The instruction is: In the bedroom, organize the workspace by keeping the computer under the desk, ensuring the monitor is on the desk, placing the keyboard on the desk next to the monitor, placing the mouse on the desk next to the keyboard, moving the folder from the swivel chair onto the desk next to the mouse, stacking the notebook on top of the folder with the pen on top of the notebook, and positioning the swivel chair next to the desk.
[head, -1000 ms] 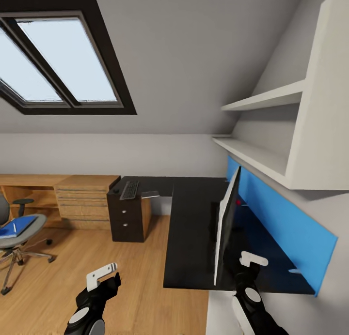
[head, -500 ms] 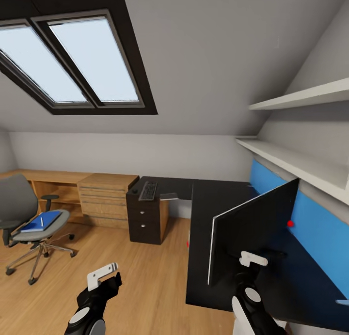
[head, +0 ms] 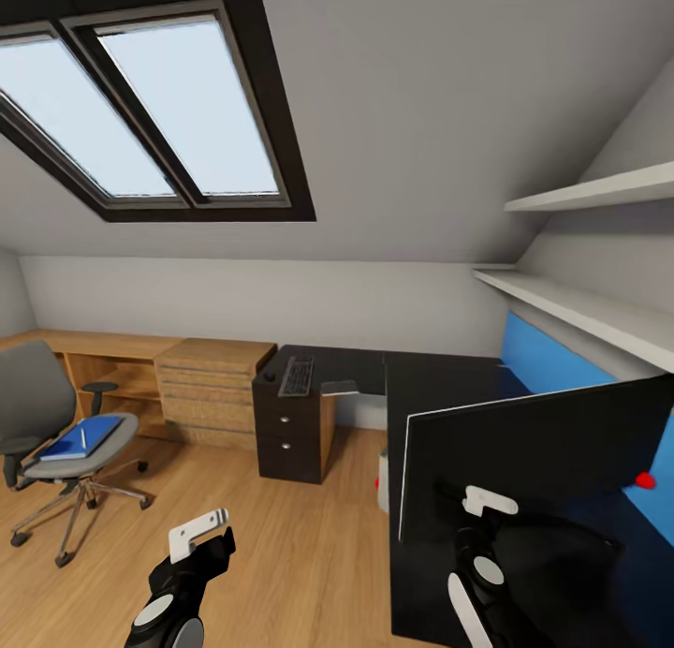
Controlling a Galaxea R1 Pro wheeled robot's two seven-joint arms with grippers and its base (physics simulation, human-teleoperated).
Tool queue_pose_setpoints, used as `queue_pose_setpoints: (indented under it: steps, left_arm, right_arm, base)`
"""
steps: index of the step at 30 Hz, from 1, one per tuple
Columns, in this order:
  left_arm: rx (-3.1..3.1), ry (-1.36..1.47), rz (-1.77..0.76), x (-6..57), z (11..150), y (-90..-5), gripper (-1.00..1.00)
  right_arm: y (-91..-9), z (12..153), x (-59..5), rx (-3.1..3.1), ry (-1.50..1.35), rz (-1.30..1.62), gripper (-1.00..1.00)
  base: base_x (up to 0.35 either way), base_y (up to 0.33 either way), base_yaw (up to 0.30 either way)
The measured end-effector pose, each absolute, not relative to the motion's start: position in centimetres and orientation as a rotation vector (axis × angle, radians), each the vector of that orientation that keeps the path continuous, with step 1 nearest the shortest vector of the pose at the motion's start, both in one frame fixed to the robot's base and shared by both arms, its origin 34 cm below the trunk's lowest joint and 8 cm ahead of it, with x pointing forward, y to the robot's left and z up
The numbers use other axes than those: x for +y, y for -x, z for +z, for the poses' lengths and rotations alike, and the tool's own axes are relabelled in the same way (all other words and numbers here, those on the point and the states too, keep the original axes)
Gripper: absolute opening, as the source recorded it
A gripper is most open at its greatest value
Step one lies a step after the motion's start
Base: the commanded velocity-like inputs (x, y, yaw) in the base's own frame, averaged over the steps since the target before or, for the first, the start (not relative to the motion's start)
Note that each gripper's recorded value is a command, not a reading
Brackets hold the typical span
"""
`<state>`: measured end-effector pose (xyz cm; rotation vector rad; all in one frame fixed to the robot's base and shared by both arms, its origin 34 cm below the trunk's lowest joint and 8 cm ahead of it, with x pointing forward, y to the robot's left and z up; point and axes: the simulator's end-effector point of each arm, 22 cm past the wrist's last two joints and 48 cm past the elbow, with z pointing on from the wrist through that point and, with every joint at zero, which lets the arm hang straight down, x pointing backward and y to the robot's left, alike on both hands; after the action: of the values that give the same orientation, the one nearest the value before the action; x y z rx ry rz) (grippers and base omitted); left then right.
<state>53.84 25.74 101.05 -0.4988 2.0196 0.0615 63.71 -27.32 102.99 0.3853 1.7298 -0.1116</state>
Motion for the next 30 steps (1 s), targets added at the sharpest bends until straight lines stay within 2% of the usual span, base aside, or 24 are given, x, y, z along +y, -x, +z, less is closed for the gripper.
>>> queue_pose_setpoints:
  steps: [6,10,18,30]
  left_arm:
    - [2.018,0.499,0.061,25.74,101.10,-53.81,1.00]
    - [2.019,0.500,0.063,25.76,101.06,-53.84,1.00]
    - [2.017,0.497,0.060,25.63,101.14,-53.82,1.00]
    - [2.018,0.490,0.055,25.27,101.16,-53.84,1.00]
  right_arm:
    - [-63.68,103.03,-27.33,1.729,-0.384,-0.112,1.00]
    - [-63.73,103.07,-27.36,1.728,-0.384,-0.112,1.00]
    - [-63.71,103.18,-27.73,1.725,-0.385,-0.116,1.00]
    - [-63.70,103.20,-27.83,1.724,-0.383,-0.119,1.00]
  base:
    - [0.245,0.134,0.000]
    - [0.052,0.039,0.000]
    - [0.284,0.162,0.000]
    - [0.313,0.074,0.000]
